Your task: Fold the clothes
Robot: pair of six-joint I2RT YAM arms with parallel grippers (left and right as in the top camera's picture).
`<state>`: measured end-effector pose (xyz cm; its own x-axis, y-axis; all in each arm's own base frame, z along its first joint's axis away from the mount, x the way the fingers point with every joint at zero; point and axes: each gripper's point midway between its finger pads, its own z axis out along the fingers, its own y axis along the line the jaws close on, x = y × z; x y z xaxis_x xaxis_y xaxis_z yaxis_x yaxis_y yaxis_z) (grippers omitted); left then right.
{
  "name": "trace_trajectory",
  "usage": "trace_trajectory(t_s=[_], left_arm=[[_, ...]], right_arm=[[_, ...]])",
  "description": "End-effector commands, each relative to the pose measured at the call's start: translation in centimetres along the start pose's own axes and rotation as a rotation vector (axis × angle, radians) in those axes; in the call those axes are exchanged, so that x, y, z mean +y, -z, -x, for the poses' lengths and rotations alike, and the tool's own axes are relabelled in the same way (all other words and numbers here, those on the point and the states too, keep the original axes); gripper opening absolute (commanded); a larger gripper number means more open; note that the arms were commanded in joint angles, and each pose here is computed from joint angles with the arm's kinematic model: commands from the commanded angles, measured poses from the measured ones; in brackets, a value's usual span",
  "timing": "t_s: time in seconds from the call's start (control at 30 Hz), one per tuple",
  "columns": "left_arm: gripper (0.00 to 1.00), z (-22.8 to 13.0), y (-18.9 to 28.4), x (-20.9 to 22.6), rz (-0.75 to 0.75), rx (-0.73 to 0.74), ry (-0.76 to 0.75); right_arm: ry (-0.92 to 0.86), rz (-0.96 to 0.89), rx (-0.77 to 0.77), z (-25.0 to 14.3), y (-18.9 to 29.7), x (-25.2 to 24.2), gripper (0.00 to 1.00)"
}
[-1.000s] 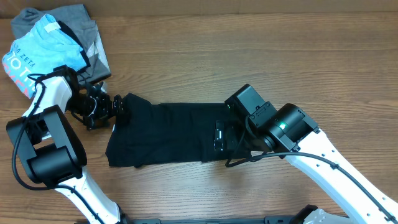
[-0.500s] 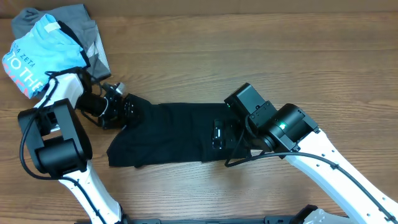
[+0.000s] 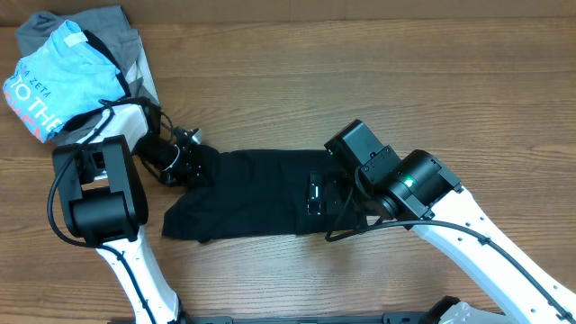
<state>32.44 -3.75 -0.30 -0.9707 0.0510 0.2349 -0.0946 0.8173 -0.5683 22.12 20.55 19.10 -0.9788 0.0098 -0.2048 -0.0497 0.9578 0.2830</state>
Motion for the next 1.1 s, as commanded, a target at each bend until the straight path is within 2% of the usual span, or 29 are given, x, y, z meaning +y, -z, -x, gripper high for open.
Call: trace_trajectory(t_s=[0.0,0.17,0.33,0.47,0.67,0.87,0.97,1.07], left_arm=[[0.04,-0.9,-0.5,4.5,0.282,0.059,0.185],[0.04,-1.6,4.0,7.2,0.521,0.046,0.403],[0.04,-0.7,10.0,5.4,0.594,-0.06,0.491],[0.04,-0.3,14.4,0.4,0.583,-0.162,0.418],[0.04,-1.5,15.9,-6.8,0.5,-0.222,0.295],[0.05,-2.6,13.1,-13.4,0.45,-0.193,0.126],[0.15,-2.6,10.9,-15.6,0.463,-0.171,0.047],[0.19,-2.4,9.1,-17.1,0.469,-0.16,-0.002]], right_arm=[[0.022,0.008,-0.027,0.3,0.6,0.2,1.0],[0.022,-0.002,-0.015,0.4,-0.2,0.2,1.0],[0.013,-0.012,-0.001,0.7,-3.6,0.1,1.0],[0.012,0.007,0.001,1.3,-8.1,0.4,1.0],[0.01,0.027,0.04,1.9,-12.8,1.2,1.0],[0.0,0.002,0.112,1.3,-17.5,0.8,1.0],[0.002,0.041,0.119,1.4,-17.7,1.5,1.0],[0.003,0.06,0.116,1.5,-17.7,1.9,1.0]])
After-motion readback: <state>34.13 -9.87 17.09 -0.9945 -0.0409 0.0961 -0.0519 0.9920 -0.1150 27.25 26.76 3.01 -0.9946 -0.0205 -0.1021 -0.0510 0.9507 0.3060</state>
